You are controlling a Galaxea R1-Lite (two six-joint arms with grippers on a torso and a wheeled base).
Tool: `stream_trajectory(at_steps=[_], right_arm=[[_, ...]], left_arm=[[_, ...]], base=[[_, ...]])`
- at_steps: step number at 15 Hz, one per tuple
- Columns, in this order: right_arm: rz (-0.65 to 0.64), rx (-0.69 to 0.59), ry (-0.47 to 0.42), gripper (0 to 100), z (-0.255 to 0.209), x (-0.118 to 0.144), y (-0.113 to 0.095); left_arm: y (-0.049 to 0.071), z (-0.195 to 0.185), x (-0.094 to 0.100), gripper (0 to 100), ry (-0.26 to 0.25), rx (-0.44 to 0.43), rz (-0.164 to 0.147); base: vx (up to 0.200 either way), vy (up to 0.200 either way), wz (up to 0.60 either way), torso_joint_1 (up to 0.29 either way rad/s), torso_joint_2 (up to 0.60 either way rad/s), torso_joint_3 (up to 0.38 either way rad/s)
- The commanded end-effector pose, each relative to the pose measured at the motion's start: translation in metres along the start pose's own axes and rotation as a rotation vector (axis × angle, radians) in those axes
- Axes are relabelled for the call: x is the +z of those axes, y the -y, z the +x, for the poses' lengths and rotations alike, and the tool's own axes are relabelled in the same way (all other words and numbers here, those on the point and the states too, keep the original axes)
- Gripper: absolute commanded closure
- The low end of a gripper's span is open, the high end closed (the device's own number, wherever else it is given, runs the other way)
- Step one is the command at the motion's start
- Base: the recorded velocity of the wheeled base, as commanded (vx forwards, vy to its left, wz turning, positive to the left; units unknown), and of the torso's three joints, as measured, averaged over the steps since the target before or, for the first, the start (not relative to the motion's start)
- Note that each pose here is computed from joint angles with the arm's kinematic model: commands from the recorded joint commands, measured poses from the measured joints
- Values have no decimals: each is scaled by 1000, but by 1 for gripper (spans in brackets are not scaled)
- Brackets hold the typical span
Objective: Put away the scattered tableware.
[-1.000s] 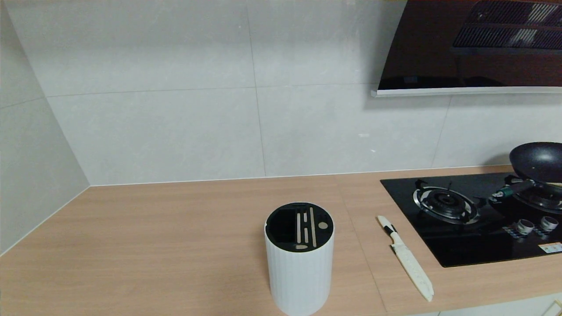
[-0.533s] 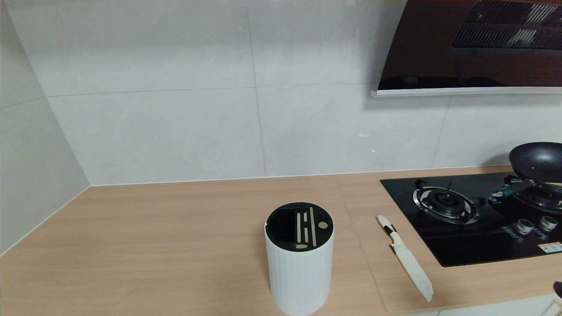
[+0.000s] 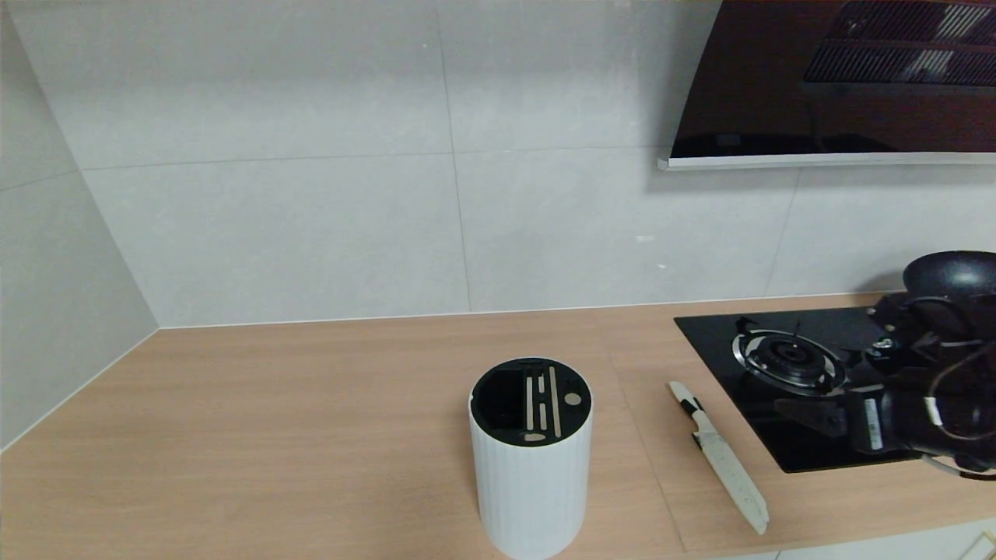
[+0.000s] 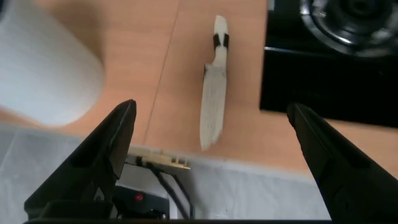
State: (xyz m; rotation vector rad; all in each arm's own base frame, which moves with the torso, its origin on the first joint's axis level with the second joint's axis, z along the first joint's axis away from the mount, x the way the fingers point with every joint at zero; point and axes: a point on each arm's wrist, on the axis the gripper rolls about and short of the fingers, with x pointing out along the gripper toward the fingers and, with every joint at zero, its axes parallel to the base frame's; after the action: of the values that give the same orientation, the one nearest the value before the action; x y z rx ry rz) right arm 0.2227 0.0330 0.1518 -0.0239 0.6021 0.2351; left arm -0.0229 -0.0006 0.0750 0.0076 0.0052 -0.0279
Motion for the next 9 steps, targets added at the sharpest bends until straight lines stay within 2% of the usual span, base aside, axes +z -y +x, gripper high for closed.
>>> stream_trajectory(at_steps=[1, 5, 9], right_arm=[[4, 8, -140, 0, 93, -12, 5], [8, -3, -220, 0, 161, -30, 12], [-2, -49, -230, 0, 200, -58, 14]], left_arm=[[0, 0, 0, 0, -1, 0, 0], [0, 0, 0, 0, -1, -1, 0], [0, 0, 0, 0, -1, 0, 0]], base=[[0, 0, 0, 0, 0, 0], [0, 0, 0, 0, 0, 0], [0, 0, 0, 0, 0, 0]])
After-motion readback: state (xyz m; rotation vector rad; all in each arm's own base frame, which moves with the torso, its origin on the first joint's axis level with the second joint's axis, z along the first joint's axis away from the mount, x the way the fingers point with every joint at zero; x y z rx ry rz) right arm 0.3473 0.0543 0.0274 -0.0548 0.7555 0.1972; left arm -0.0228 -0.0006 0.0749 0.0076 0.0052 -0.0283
